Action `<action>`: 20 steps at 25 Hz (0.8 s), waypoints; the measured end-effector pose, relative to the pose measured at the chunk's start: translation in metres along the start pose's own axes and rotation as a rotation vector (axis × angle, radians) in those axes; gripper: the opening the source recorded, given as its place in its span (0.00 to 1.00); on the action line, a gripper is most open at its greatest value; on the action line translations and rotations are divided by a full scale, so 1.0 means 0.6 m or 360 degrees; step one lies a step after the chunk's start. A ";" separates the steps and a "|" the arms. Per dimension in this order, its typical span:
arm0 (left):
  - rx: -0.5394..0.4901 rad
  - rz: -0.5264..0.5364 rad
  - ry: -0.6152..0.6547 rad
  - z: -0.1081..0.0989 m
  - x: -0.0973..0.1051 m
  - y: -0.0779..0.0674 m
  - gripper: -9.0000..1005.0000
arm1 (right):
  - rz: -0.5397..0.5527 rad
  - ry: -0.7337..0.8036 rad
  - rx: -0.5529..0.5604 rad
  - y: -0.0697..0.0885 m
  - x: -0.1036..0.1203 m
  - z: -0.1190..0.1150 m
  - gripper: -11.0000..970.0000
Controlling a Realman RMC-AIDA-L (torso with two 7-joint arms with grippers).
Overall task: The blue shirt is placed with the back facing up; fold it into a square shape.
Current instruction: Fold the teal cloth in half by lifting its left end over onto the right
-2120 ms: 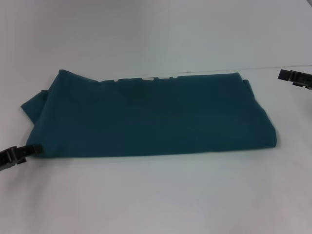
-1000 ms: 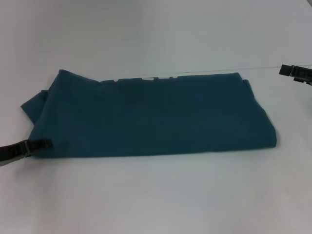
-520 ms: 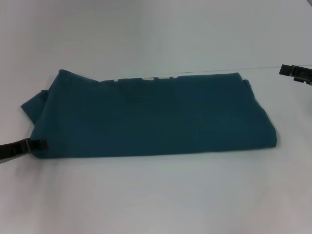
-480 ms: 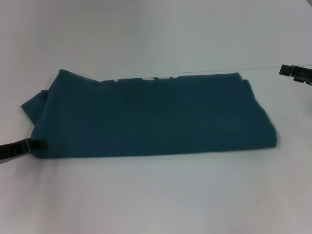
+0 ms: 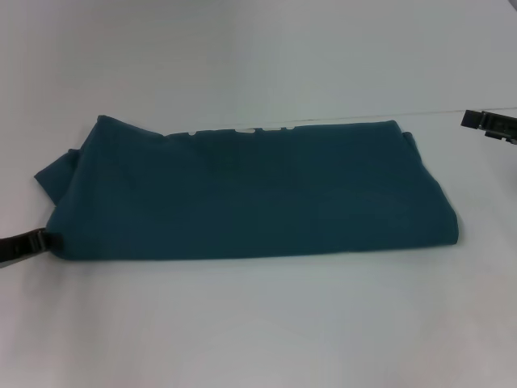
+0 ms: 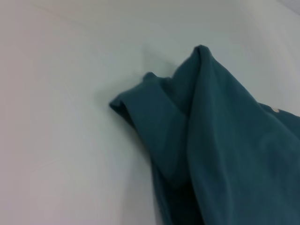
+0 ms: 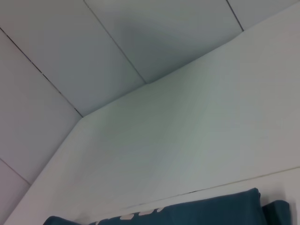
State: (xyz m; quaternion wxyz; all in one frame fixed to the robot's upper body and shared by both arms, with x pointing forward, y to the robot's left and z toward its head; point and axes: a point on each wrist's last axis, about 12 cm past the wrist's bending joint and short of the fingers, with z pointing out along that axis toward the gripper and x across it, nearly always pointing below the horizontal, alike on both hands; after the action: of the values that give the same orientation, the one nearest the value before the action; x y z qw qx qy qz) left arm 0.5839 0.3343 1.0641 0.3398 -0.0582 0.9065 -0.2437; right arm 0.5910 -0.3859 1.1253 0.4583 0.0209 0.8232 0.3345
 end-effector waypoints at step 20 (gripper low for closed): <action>-0.0326 -0.0193 -0.0275 -0.104 -0.022 0.113 0.05 | -0.0005 0.0011 -0.0033 0.035 -0.002 0.063 0.82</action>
State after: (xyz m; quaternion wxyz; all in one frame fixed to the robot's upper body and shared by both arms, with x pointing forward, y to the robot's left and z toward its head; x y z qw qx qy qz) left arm 0.5579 0.4224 1.0797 0.3935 -0.1680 0.8888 -0.1642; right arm 0.6149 -0.3499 1.1251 0.4562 0.0136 0.8214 0.3422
